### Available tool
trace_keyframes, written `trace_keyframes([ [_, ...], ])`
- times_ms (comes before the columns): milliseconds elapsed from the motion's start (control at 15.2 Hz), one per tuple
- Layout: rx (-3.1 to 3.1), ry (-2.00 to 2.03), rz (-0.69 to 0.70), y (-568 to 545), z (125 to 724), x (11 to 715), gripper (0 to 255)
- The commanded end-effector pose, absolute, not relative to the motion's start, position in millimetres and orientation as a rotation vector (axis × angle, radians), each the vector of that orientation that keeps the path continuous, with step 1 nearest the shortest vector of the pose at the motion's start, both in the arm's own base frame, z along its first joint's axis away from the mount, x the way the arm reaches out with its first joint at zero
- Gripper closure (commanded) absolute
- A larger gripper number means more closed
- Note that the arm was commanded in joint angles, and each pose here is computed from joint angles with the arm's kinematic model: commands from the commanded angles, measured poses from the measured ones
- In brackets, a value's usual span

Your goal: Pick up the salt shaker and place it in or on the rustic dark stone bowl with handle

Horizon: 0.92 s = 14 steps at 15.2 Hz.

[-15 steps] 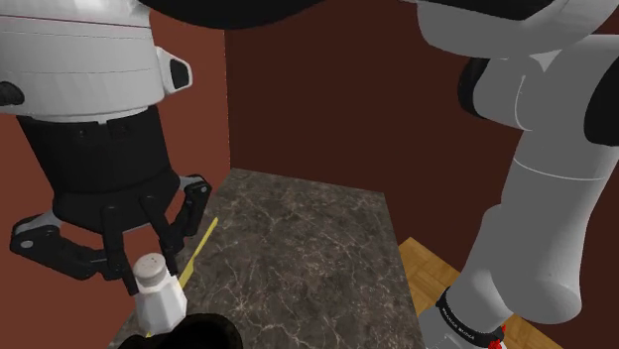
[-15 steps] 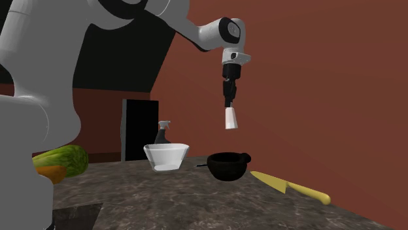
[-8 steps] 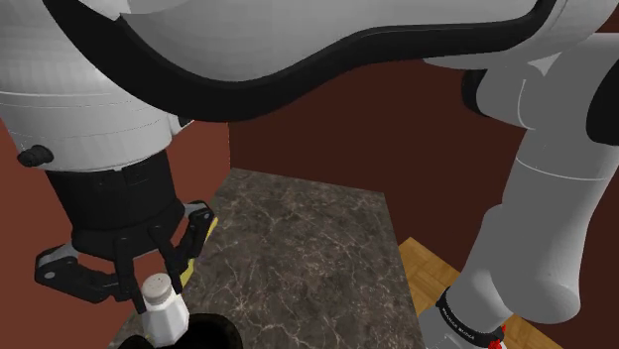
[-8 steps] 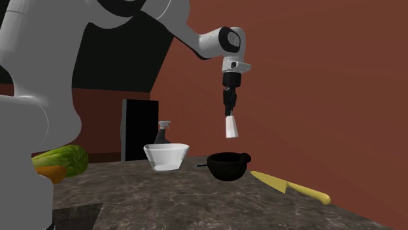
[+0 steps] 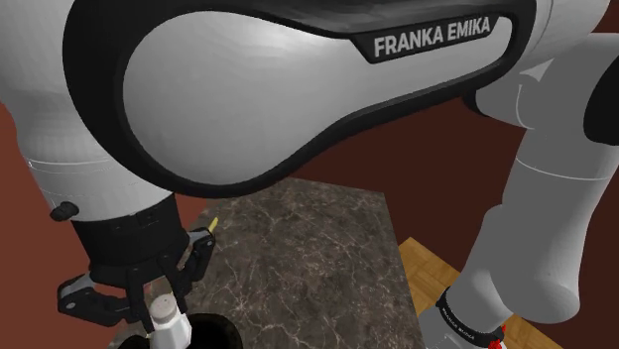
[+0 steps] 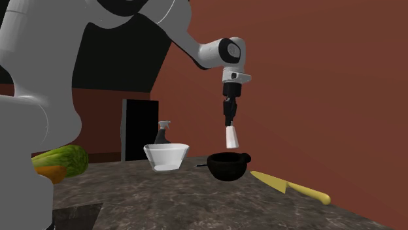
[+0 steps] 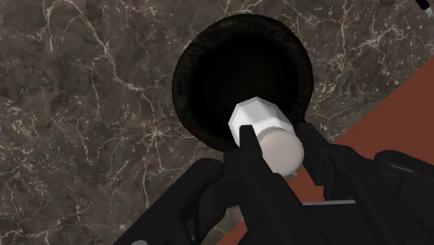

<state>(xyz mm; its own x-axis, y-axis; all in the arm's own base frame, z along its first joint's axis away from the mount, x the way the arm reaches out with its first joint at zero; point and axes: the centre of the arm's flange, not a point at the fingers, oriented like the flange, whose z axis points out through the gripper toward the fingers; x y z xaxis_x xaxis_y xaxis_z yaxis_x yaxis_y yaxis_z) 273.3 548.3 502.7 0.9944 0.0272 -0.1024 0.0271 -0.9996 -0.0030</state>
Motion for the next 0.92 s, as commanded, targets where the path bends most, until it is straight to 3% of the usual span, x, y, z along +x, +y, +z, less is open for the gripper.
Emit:
trace_keyframes([
  [0, -3.135, -0.043, 0.161, 548.3, 491.8, 272.4, 255],
  [660, -3.135, -0.043, 0.161, 548.3, 476.8, 272.4, 255],
  [726, -3.135, -0.043, 0.161, 548.3, 476.8, 272.4, 0],
  [858, -3.135, -0.043, 0.161, 548.4, 476.8, 272.4, 0],
])
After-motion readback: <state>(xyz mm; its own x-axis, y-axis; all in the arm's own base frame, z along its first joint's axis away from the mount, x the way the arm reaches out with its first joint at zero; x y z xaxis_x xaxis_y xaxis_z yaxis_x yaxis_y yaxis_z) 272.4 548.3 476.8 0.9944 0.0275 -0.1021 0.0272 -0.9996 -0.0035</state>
